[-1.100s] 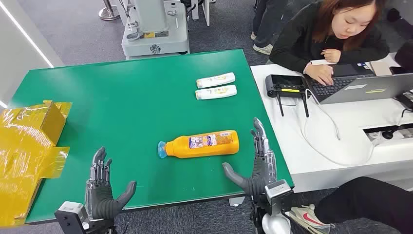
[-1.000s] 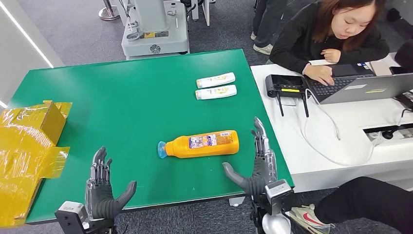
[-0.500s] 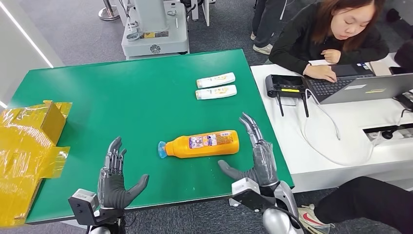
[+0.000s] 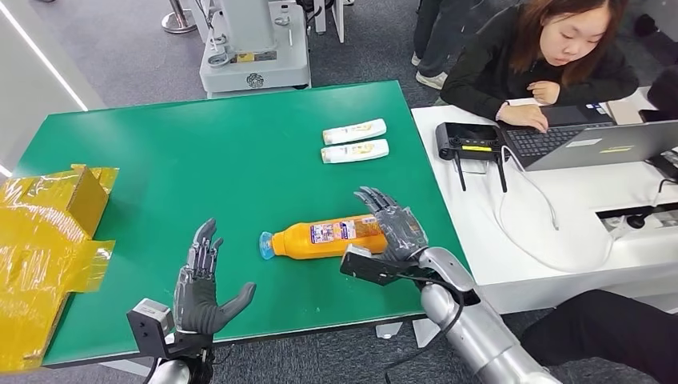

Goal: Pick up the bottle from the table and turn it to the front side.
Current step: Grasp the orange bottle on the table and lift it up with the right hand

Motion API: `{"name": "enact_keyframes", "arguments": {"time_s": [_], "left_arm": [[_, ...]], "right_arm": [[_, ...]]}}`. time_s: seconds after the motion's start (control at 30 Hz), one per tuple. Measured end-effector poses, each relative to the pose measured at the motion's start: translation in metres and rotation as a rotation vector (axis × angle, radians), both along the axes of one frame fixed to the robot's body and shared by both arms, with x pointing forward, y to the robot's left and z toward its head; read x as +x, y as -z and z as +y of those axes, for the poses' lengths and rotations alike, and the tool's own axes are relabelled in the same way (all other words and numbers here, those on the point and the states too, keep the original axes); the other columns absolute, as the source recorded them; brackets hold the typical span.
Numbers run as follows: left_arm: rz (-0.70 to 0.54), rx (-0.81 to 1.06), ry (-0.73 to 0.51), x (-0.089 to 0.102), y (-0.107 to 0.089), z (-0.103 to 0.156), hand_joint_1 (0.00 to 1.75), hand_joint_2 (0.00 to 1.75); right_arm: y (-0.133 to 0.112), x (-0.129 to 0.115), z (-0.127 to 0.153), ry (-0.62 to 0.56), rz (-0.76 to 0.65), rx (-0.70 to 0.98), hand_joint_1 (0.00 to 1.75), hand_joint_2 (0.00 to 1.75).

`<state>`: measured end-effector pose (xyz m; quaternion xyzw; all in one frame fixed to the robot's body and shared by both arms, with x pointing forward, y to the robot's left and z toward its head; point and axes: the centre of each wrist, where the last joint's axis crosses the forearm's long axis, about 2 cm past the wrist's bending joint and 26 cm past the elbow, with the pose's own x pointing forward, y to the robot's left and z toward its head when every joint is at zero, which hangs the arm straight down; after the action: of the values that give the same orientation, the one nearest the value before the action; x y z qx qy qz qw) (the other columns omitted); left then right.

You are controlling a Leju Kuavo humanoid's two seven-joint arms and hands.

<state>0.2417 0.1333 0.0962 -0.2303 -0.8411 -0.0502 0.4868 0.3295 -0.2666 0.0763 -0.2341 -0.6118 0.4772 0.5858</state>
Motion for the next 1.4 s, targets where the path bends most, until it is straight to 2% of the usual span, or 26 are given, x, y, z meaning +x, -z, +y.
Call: {"name": "enact_keyframes", "arguments": {"time_s": [0.37, 0.83, 0.9, 1.03, 1.07, 1.13, 1.4], "left_arm": [[-0.001, 0.017, 0.013, 0.006, 0.0, -0.002, 0.0, 1.75], [0.012, 0.052, 0.026, 0.004, 0.005, 0.003, 0.0, 1.75], [0.017, 0.044, 0.035, 0.003, 0.005, 0.003, 0.0, 1.75], [0.026, 0.035, 0.044, 0.003, 0.006, 0.003, 0.0, 1.75], [0.028, 0.035, 0.045, 0.003, 0.006, 0.003, 0.0, 1.75], [0.032, 0.033, 0.046, 0.002, 0.007, 0.004, 0.0, 1.75], [0.038, 0.037, 0.046, 0.001, 0.009, 0.005, 0.0, 1.75]], "right_arm": [[0.009, 0.032, -0.007, -0.103, 0.182, -0.278, 0.0, 1.75], [0.005, 0.044, -0.01, -0.168, 0.173, -0.374, 0.0, 1.75], [0.005, 0.044, -0.011, -0.171, 0.173, -0.375, 0.1, 1.75], [0.005, 0.044, -0.014, -0.176, 0.18, -0.371, 1.66, 1.75], [0.005, 0.044, -0.014, -0.179, 0.183, -0.369, 1.72, 1.75], [0.004, 0.044, -0.015, -0.183, 0.188, -0.362, 1.74, 1.75], [0.003, 0.045, -0.019, -0.184, 0.194, -0.356, 1.75, 1.75]]}}
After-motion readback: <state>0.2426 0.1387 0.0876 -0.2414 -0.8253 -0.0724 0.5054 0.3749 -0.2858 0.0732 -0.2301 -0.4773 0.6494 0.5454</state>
